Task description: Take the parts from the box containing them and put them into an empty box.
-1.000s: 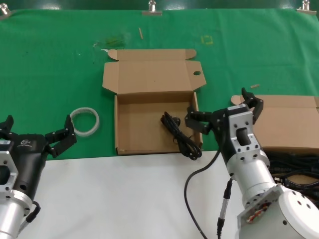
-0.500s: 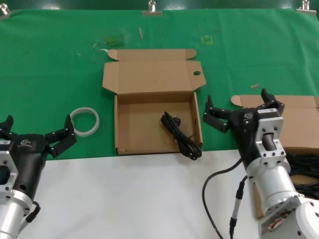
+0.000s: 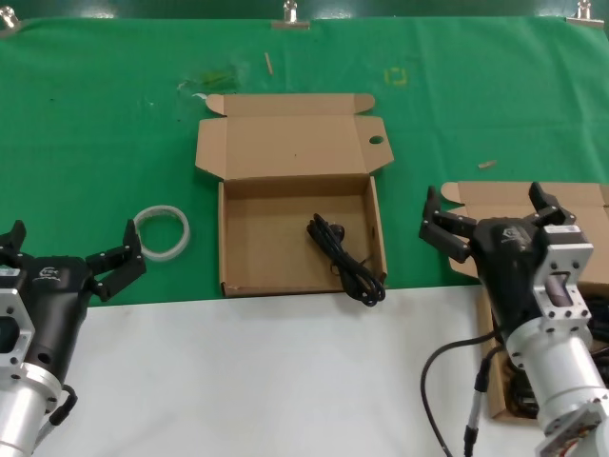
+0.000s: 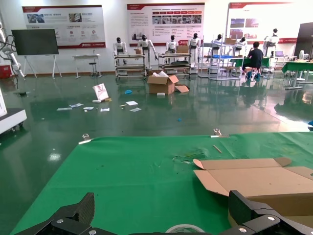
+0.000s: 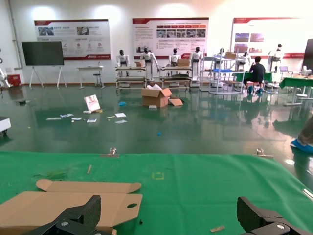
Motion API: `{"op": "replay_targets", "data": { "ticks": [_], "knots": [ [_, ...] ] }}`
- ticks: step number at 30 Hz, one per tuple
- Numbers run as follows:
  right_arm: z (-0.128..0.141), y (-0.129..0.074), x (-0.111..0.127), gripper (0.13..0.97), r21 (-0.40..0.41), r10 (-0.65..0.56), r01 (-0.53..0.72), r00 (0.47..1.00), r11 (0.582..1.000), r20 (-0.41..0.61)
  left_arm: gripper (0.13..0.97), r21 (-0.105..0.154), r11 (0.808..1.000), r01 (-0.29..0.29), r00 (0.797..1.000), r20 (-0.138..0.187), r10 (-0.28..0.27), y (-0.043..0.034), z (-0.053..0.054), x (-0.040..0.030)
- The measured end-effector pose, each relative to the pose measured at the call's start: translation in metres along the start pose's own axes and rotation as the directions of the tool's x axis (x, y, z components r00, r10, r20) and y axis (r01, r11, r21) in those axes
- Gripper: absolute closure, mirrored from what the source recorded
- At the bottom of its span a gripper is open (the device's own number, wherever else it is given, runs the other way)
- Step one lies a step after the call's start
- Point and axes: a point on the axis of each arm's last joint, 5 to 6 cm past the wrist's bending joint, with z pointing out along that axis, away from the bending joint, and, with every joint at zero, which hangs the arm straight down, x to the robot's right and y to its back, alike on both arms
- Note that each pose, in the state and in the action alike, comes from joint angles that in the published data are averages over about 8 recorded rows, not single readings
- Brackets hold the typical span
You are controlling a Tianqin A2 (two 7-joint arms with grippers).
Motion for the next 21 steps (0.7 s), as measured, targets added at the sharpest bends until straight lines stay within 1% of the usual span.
{"op": "replay_targets", "data": {
  "ticks": [10,21],
  "knots": [
    [-0.012,0.006,0.019,0.130,-0.002,0.050,-0.050,0.999,0.999,0.001,0.132,0.000,1.000,0.000,1.000,0.000,0.000,0.0000,0.000,0.0000],
    [-0.014,0.008,0.022,0.130,-0.004,0.058,-0.058,0.998,0.998,0.001,0.132,0.000,1.000,0.000,1.000,0.000,0.000,0.0000,0.000,0.0000]
  ]
}}
